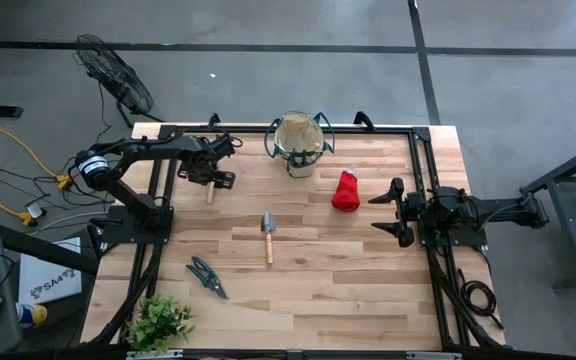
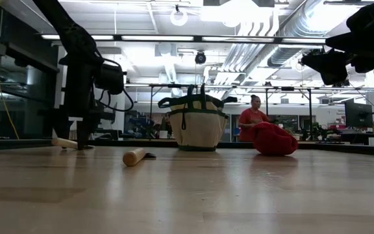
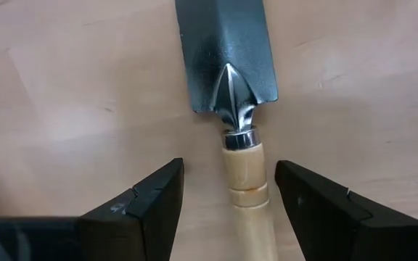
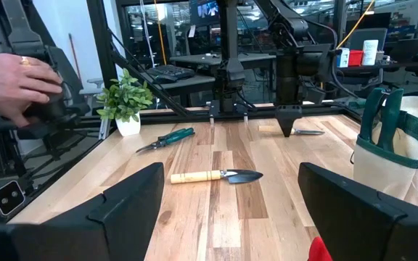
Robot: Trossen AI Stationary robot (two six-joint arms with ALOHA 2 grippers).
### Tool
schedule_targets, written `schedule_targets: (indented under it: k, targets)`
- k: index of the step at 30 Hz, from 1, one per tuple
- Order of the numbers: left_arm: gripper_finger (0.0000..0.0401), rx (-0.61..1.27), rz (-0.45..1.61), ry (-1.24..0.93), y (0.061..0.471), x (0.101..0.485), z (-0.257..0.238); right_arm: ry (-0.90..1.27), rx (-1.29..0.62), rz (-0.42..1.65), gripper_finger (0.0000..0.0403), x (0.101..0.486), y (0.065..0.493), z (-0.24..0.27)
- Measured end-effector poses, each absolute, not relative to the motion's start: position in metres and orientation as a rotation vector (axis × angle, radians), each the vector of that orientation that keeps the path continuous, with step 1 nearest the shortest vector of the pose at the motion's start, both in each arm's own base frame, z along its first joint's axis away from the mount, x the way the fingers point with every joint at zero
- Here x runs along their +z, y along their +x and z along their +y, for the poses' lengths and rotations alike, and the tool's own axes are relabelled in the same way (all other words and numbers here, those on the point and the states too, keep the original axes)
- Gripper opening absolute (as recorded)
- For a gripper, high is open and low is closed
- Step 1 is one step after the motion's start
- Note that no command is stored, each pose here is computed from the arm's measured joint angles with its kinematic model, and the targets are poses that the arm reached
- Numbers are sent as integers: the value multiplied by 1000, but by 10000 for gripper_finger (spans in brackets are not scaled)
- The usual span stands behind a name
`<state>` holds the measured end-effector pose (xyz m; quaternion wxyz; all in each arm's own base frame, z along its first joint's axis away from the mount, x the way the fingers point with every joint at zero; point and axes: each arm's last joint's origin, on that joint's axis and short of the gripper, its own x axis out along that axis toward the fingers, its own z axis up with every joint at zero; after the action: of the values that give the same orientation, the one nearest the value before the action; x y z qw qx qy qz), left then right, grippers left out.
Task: Pick & Place Garden tools in Gardening bag
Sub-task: Put the brown trowel into the gardening bag
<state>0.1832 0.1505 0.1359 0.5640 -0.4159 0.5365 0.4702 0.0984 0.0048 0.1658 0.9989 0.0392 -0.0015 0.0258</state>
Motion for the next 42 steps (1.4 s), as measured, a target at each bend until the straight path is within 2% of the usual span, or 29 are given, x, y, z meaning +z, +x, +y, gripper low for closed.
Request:
schedule_targets:
  k: [4,12,18,30,42]
  targets:
    - [212,1096,1249,-1012,182,136,153,78,51,-3,311,166,98,5]
    - [143,1087,1237,-1018,183,135,154,78,51,-3,311,166,98,5]
    - [113,1086,1231,-1018,184,135,154,78,51,-3,311,166,98,5]
    - [76,1084,1224,-1017,184,135,154,78,51,-3,311,166,98,5]
    - [75,1080,1224,-994,187,135,152,78,52,-3,311,166,98,5]
